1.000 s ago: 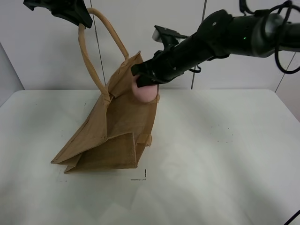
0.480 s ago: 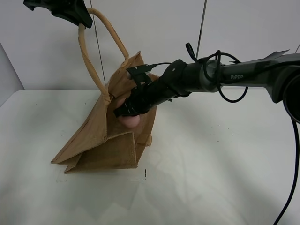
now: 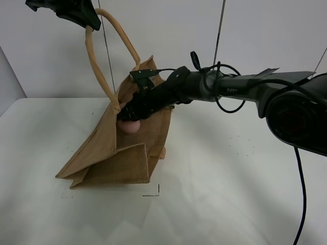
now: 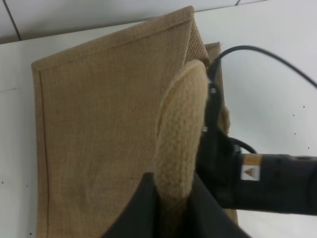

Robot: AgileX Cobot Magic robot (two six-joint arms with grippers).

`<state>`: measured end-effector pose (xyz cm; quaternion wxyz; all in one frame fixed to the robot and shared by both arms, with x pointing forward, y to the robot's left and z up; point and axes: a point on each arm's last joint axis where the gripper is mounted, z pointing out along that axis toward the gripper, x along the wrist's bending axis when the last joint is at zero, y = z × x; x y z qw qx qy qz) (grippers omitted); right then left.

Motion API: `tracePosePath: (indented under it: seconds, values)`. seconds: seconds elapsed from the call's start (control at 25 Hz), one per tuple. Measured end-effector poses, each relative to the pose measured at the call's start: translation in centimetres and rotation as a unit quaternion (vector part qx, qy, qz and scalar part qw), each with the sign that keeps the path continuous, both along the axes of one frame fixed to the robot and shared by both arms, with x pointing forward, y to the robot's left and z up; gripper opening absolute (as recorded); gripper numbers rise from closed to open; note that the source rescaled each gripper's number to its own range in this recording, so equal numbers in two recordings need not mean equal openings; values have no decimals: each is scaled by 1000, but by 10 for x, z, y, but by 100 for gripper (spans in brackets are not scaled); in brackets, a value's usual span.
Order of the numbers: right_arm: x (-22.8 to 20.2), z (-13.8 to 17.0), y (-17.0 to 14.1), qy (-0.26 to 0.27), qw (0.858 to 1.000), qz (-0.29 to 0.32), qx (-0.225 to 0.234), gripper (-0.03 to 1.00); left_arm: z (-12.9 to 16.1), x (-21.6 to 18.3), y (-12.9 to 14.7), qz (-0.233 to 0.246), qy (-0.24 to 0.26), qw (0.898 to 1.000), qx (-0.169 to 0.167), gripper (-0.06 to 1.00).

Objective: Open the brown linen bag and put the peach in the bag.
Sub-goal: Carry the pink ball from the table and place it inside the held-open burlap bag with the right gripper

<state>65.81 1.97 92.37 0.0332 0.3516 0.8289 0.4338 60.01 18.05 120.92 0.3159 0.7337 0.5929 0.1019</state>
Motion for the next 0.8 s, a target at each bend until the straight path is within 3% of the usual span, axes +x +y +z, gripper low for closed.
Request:
tracePosePath:
  seconds: [0.16,0.24,0.36,0.44,0.64,0.8]
  values:
    - [5,-10,3,3,1000,0,-1,5,0,0,0,0,0,1000,0,0]
    - [4,-11,3,5,1000,1,-1,25,0,0,0,0,0,1000,0,0]
    - [3,-11,4,7,1000,9,-3,79,0,0,0,0,0,1000,0,0]
    - [2,-11,4,11,1000,18,-6,92,0,0,0,0,0,1000,0,0]
    - [-6,1,0,34,998,36,-31,99,0,0,0,0,0,1000,0,0]
    - [-14,37,-10,28,996,47,-70,100,0,0,0,0,0,1000,0,0]
